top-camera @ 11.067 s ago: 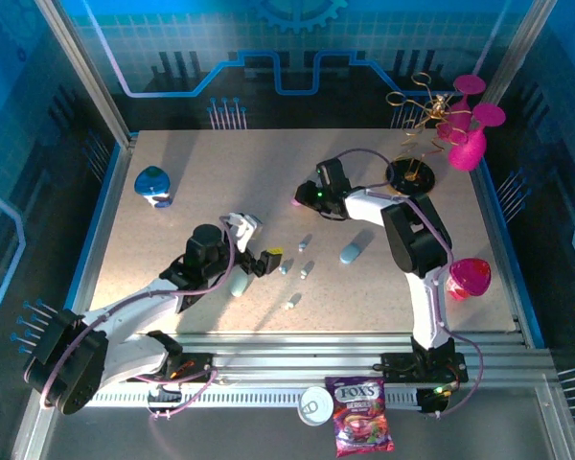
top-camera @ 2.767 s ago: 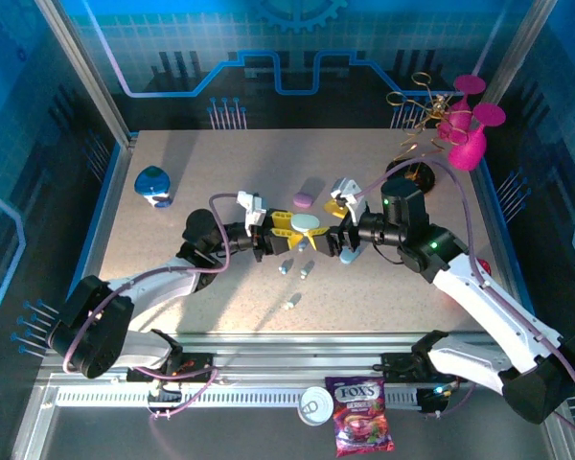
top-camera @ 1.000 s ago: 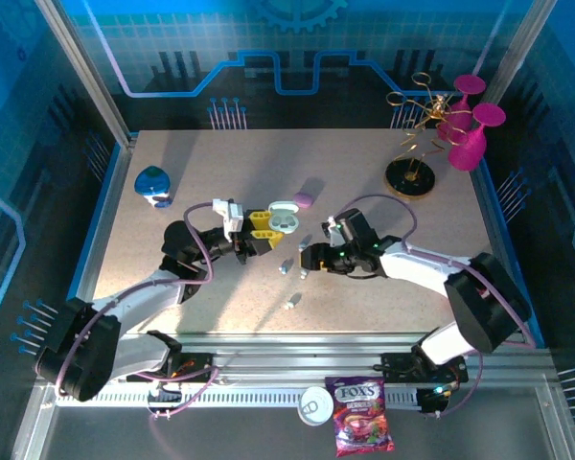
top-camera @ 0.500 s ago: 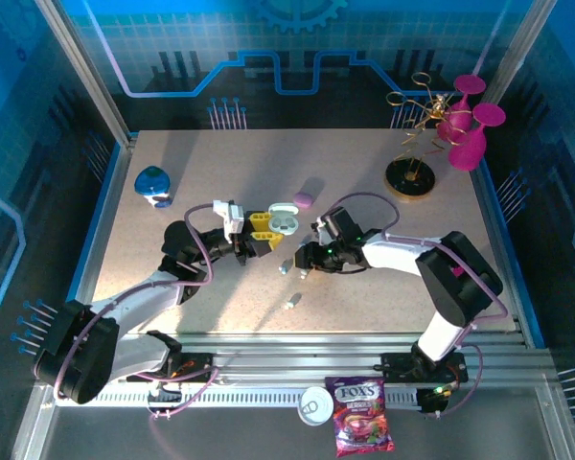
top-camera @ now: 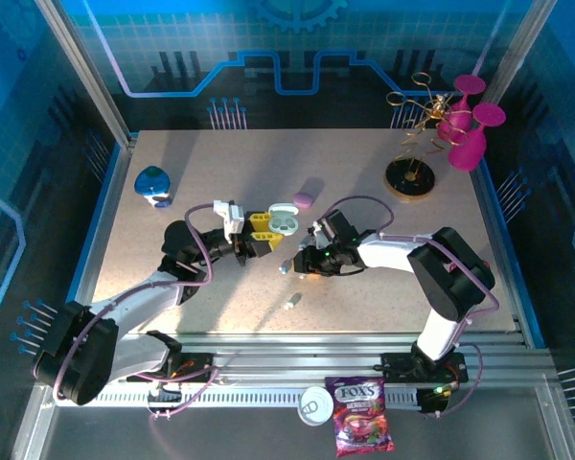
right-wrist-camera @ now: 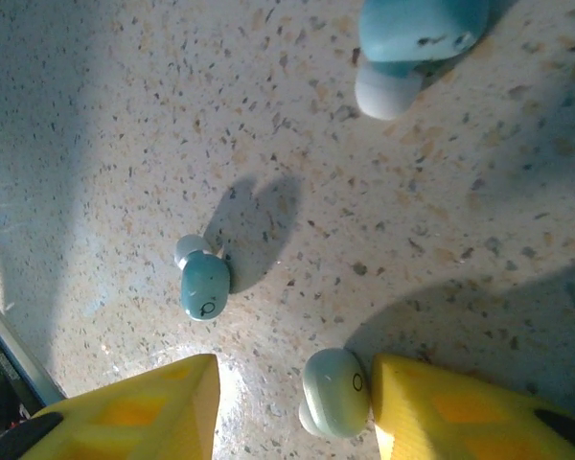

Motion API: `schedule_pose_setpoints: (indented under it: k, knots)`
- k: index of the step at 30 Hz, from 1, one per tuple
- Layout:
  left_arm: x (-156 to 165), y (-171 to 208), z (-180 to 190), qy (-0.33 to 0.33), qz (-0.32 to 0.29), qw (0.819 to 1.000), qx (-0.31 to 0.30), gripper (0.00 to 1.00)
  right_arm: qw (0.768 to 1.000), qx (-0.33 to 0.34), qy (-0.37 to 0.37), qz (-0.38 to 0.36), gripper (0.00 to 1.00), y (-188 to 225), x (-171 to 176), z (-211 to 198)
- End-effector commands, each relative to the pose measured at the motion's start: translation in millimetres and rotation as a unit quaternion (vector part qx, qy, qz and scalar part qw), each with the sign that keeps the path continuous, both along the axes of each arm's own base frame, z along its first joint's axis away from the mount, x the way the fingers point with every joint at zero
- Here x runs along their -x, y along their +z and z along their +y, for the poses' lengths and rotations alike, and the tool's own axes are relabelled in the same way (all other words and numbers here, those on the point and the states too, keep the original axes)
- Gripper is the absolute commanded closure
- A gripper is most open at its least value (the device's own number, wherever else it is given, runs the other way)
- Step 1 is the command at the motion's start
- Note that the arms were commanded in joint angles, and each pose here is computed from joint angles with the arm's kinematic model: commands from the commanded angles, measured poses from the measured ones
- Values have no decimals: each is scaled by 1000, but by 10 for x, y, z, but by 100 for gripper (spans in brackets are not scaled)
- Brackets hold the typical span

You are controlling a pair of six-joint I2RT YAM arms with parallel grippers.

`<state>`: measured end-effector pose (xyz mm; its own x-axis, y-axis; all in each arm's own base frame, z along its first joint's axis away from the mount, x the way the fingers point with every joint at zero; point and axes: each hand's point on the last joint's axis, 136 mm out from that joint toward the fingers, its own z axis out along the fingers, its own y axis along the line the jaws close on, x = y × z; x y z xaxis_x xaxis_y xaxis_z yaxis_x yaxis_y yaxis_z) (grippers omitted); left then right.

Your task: Insert the wireless bluetooth earbuds into the charging case

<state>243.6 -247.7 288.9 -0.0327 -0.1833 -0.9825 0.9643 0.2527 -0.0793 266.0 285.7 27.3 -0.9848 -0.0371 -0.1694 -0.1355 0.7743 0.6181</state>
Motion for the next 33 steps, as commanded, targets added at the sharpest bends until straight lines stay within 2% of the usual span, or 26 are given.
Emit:
schedule_pose_setpoints:
  k: [1,8,25,33]
  knots:
    - [43,45,24,0,-26,1000,0,81,1000,-11,14,-1,57,42,25,94]
    - [47,32,22,-1,-24,1000,0,81,1000,-12,13,-1,62,37,20,103]
    - [45,14,22,-1,-23,1000,-1,81,999,-41,20,12,65,1,41,199]
    - [47,13,20,-2,-23,1000,-1,81,999,-35,22,19,67,-91,55,191]
